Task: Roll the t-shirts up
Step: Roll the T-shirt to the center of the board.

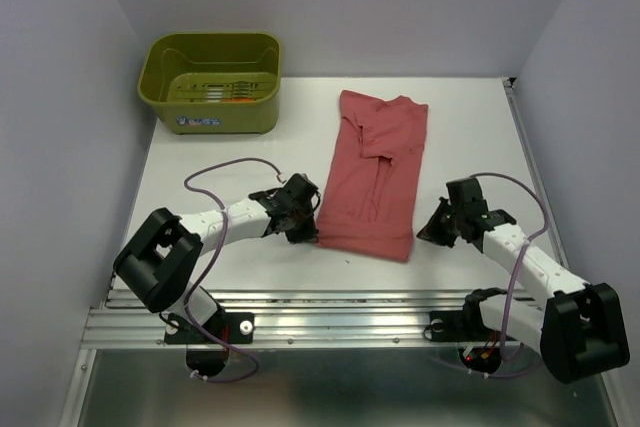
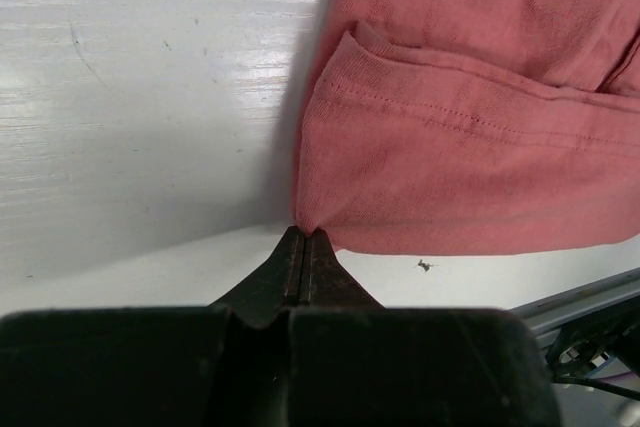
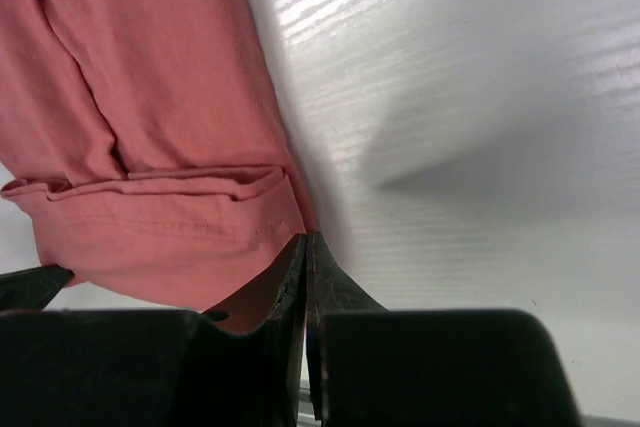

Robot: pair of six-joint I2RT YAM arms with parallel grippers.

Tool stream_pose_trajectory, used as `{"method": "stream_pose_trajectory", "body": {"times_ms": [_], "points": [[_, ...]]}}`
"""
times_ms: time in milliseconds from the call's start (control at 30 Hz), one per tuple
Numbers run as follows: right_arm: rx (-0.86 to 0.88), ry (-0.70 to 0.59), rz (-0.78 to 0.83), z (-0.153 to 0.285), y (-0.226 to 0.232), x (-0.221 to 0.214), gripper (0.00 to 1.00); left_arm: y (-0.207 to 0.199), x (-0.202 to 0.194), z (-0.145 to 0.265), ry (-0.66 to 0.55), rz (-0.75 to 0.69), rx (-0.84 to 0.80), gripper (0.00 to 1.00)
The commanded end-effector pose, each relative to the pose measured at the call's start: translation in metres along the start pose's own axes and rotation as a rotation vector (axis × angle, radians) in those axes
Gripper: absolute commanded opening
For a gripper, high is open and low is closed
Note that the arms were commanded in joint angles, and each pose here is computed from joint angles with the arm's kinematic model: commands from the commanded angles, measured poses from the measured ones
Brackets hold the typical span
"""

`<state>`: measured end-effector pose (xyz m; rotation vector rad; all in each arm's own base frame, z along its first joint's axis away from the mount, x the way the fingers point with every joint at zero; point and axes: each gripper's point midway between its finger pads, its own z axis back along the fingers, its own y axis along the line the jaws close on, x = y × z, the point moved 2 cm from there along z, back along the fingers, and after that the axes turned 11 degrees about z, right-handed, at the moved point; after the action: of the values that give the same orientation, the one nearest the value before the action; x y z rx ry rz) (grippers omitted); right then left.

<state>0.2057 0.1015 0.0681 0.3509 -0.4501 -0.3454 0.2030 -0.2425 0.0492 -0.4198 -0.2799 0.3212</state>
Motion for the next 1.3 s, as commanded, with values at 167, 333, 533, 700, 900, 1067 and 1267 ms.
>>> {"method": "stream_pose_trajectory", "body": {"times_ms": [167, 333, 533, 700, 900, 1067, 1267], "points": [[-0.008, -0.146, 0.038, -0.017, 0.016, 0.053, 0.06, 0.004, -0.009, 0.005, -0.006, -0.002, -0.017, 0.00], [-0.111, -0.177, 0.049, -0.036, 0.012, 0.080, 0.06, 0.001, -0.021, 0.004, 0.010, -0.005, -0.021, 0.00], [-0.195, -0.214, 0.084, -0.054, 0.013, 0.112, 0.07, -0.001, -0.025, 0.004, 0.011, 0.007, -0.033, 0.00], [-0.181, -0.244, 0.099, -0.060, 0.026, 0.134, 0.07, 0.000, -0.026, 0.002, 0.014, 0.007, -0.033, 0.00], [-0.213, -0.220, 0.125, -0.089, 0.031, 0.152, 0.07, -0.001, -0.026, 0.000, 0.015, 0.008, -0.034, 0.00], [-0.220, -0.199, 0.142, -0.115, 0.035, 0.163, 0.07, -0.002, -0.026, -0.003, 0.012, 0.015, -0.037, 0.00], [-0.231, -0.155, 0.161, -0.147, 0.034, 0.167, 0.06, -0.005, -0.021, -0.010, -0.006, 0.030, -0.031, 0.00]]}}
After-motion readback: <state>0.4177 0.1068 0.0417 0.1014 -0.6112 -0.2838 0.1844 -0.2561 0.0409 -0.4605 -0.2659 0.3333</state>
